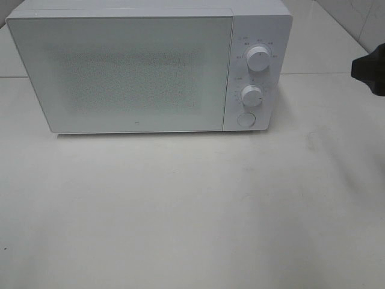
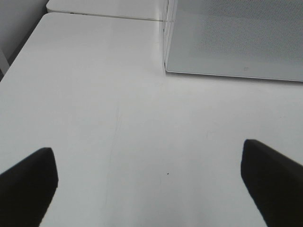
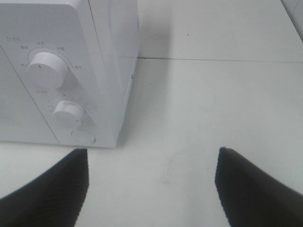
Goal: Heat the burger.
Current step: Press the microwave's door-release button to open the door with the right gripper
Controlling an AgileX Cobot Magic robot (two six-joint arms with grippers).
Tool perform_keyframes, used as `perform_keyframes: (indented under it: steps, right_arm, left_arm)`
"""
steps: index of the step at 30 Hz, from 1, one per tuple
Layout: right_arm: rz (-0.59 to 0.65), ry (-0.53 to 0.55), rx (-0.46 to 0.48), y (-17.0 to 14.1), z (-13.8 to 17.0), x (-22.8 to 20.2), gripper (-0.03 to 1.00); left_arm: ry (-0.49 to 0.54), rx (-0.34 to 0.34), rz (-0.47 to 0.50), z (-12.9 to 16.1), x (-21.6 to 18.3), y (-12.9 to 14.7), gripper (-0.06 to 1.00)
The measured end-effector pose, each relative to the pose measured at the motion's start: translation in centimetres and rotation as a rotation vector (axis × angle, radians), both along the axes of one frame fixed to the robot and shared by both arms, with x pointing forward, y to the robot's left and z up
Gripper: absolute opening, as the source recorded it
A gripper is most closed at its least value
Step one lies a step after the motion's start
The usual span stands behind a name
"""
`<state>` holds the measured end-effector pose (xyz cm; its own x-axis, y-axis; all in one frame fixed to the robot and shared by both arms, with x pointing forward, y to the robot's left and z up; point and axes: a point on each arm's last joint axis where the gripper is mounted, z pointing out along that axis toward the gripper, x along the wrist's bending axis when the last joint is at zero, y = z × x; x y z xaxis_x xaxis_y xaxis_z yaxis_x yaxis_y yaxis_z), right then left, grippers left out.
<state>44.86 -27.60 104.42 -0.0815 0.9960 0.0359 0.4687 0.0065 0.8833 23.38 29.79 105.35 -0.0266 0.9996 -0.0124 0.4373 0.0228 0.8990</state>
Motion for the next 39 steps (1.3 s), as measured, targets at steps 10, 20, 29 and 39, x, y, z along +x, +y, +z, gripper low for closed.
perform_keyframes:
  steps: [10, 20, 29, 39]
  right_arm:
    - [0.031, -0.203, 0.053, 0.7, -2.9, 3.1, 0.74]
    - [-0.030, -0.358, 0.125, 0.1, -6.9, 1.5, 0.74]
    - [-0.109, -0.320, 0.077, 0.7, -9.6, 0.5, 0.74]
    - [-0.079, -0.199, 0.009, 5.5, -13.4, -0.7, 0.74]
  left_arm:
    - [0.000, 0.000, 0.000, 0.0, 0.0, 0.0, 0.97]
    - [0.000, 0.000, 0.000, 0.0, 0.0, 0.0, 0.97]
    - [0.000, 0.000, 0.000, 0.0, 0.0, 0.0, 0.97]
    - [0.000, 0.000, 0.000, 0.0, 0.0, 0.0, 0.97]
